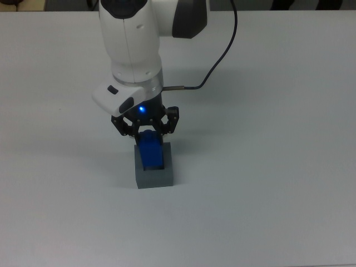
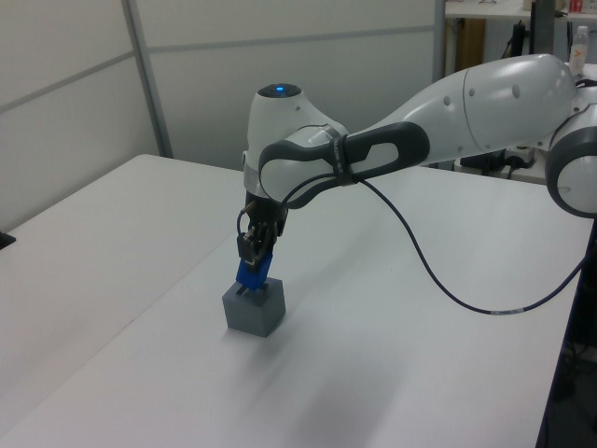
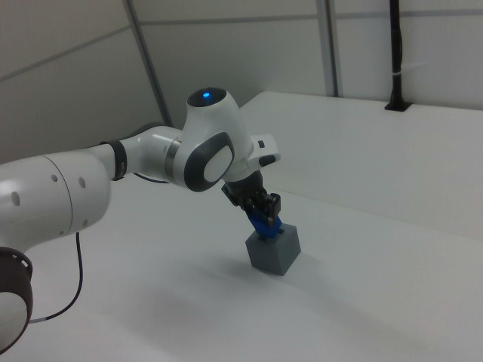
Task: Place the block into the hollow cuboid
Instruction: 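Lower the blue cube into the opening of the grey cuboid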
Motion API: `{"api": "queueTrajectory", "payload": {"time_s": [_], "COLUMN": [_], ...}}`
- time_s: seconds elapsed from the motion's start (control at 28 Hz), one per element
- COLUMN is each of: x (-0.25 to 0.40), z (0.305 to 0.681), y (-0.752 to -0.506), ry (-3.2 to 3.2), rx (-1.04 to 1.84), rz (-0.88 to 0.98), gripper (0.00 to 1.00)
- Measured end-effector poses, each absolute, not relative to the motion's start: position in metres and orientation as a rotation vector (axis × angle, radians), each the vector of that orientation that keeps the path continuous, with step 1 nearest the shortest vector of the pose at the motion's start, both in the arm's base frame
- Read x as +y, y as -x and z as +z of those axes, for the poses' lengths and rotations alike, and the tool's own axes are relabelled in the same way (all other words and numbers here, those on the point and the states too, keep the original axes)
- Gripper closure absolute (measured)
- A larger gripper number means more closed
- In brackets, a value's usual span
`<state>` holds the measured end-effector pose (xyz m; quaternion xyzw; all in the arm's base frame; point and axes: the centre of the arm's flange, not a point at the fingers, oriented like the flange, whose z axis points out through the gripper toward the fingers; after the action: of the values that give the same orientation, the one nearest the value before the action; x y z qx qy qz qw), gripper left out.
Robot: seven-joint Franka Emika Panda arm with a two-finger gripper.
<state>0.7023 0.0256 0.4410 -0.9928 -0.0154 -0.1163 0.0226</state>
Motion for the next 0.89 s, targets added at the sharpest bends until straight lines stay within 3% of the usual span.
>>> {"api": "queueTrajectory", "payload": {"time_s": [0.89], "x": [0.0311], "z": [0.4355], "y": [-0.703], "ry": [3.091], "rx": [-0.076], "rz": [-0.35], "gripper": [0.49]}}
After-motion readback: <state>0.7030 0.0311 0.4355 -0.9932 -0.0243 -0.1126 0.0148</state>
